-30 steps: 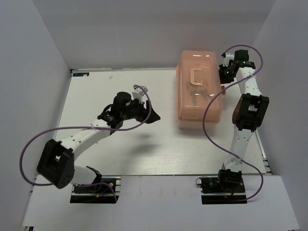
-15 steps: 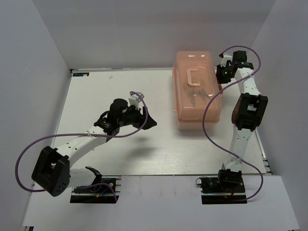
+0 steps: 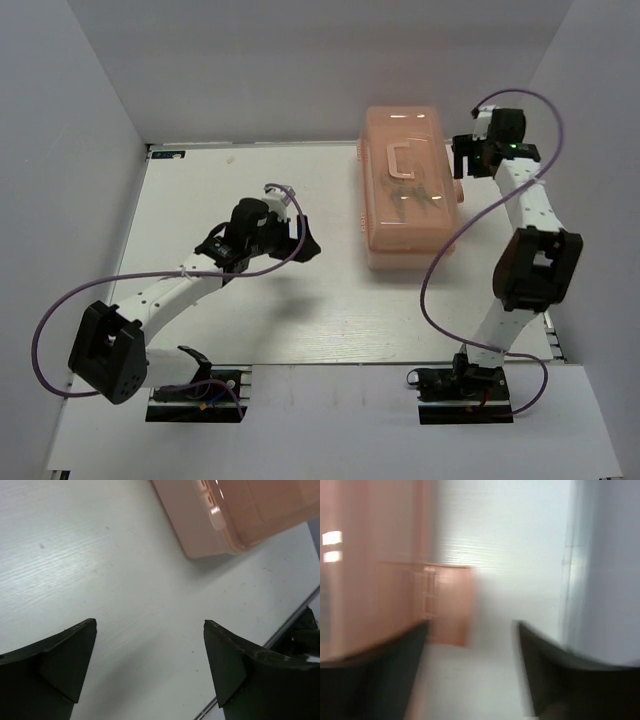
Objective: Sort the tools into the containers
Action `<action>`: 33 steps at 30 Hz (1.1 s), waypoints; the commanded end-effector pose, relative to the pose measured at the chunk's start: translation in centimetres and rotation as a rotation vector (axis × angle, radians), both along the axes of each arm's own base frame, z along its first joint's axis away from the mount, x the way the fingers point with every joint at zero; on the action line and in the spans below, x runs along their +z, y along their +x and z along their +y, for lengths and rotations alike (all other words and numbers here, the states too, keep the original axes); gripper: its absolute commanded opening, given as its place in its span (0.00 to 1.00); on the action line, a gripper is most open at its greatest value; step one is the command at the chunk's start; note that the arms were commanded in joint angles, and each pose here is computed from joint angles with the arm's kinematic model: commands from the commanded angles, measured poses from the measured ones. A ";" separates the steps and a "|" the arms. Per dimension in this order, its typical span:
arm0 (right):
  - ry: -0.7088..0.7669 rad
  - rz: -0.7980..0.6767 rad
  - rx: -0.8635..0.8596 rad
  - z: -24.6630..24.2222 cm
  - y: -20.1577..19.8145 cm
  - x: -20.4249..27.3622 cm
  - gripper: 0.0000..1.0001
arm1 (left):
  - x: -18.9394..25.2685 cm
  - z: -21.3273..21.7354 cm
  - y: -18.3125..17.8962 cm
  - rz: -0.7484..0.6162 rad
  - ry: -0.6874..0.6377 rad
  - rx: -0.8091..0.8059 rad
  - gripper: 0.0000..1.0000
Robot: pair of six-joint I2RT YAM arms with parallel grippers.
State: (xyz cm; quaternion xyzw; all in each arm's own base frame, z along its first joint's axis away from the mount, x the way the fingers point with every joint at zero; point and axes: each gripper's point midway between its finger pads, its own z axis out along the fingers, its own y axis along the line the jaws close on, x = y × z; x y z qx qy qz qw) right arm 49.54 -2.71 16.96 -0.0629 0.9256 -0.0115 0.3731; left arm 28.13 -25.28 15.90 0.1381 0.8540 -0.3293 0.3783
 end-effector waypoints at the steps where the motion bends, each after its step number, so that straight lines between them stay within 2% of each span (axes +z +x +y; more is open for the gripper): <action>1: -0.081 -0.200 -0.001 -1.2 -2.2 8.4 0.90 | 1.1 1.7 2.1 -0.049 0.101 0.083 0.99; 3: -0.040 -0.195 0.075 0.5 -4.9 7.5 0.91 | 1.3 1.8 2.9 -0.056 0.131 0.089 0.99; 4: -0.043 -0.281 0.095 0.9 -6.9 10.8 0.91 | 1.6 1.9 3.3 -0.065 0.149 0.089 0.99; 5: -0.024 -0.241 0.104 1.2 -8.2 7.9 0.91 | 1.7 1.8 3.4 -0.061 0.152 0.089 0.99; 7: 0.022 -0.287 0.129 2.6 -10.4 8.8 0.91 | 2.5 1.9 4.3 -0.094 0.176 0.096 0.99; 9: 0.101 -0.244 0.149 4.0 -13.1 6.6 0.91 | 2.4 2.1 4.5 -0.096 0.206 0.093 0.99; 10: 0.115 -0.279 0.158 4.5 -14.3 7.7 0.91 | 2.7 2.1 4.9 -0.101 0.211 0.103 0.99; 12: 0.181 -0.192 0.157 5.5 -16.3 5.5 0.91 | 3.3 2.4 5.2 -0.111 0.217 0.105 0.99; 13: 0.198 -0.215 0.171 5.9 -17.2 6.3 0.91 | 3.5 2.6 5.3 -0.118 0.229 0.107 0.99; 14: 0.216 -0.175 0.171 6.2 -18.1 4.8 0.91 | 3.5 2.6 5.3 -0.118 0.230 0.107 0.99; 18: 0.278 -0.171 0.220 7.7 -20.6 4.3 0.91 | 4.5 3.2 5.3 -0.152 0.252 0.110 0.99; 19: 0.335 -0.165 0.275 9.0 -21.9 4.8 0.91 | 5.0 3.6 5.3 -0.173 0.257 0.121 0.99; 24: 0.460 -0.109 0.351 11.4 -24.7 3.9 0.91 | 4.0 5.4 4.4 -0.193 0.301 0.136 0.99; 29: 0.504 -0.077 0.389 12.3 -26.3 3.7 0.91 | 3.6 6.6 3.5 -0.210 0.315 0.146 0.99; 33: 0.486 -0.098 0.394 12.2 -27.0 4.7 0.91 | 4.4 6.9 3.4 -0.241 0.309 0.155 0.99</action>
